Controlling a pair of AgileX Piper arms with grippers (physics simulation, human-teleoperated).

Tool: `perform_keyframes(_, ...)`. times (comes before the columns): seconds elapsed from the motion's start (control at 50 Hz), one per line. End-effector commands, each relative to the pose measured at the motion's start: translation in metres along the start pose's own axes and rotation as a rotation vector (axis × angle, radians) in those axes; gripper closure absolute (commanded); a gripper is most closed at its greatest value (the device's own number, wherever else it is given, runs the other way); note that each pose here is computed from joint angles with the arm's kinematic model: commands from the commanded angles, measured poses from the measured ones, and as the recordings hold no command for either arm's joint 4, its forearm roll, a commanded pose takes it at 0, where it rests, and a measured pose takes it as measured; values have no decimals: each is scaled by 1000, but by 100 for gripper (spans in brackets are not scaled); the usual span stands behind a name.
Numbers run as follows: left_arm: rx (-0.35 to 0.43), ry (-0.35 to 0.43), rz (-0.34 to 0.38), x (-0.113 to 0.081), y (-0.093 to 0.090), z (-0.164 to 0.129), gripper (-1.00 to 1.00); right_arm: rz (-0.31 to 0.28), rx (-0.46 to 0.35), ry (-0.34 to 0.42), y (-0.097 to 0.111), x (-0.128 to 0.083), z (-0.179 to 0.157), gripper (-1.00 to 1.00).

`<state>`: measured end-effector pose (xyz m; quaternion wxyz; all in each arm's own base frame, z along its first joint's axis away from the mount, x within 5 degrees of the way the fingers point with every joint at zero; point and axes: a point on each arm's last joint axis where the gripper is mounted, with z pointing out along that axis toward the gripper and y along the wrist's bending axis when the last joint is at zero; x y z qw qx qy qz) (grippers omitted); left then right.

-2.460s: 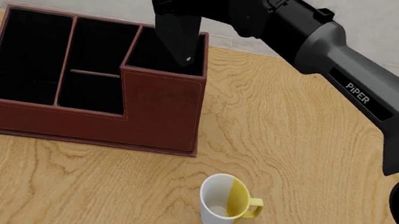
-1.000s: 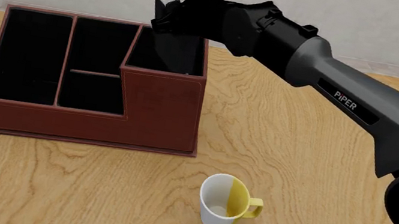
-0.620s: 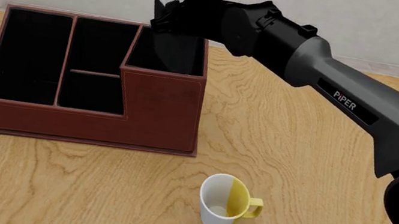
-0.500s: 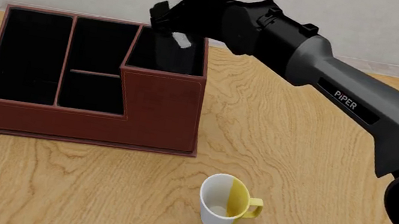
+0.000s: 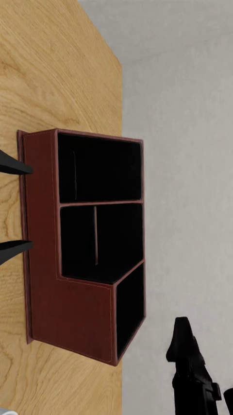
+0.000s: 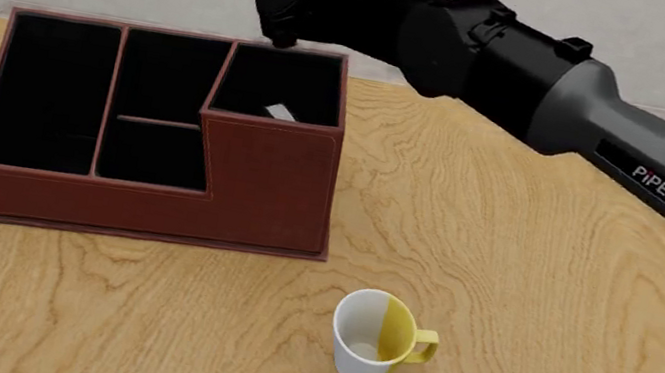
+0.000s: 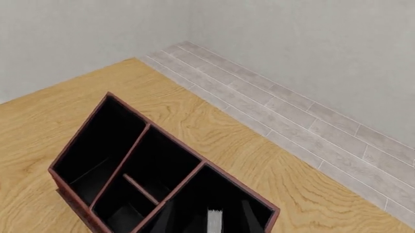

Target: Pick up the book and place it in the right compartment of the caddy.

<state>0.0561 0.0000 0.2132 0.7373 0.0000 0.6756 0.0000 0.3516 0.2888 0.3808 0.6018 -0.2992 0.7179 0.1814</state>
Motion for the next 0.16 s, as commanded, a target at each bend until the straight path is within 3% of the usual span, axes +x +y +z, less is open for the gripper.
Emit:
perform_keyframes(0.02, 0, 0, 0, 0, 0, 0, -100, -2, -7, -182, 8, -17, -94, -100)
perform_keyframes(0.16, 0, 0, 0, 0, 0, 0, -100, -16, 41, -313, -2, -4, -191, -100)
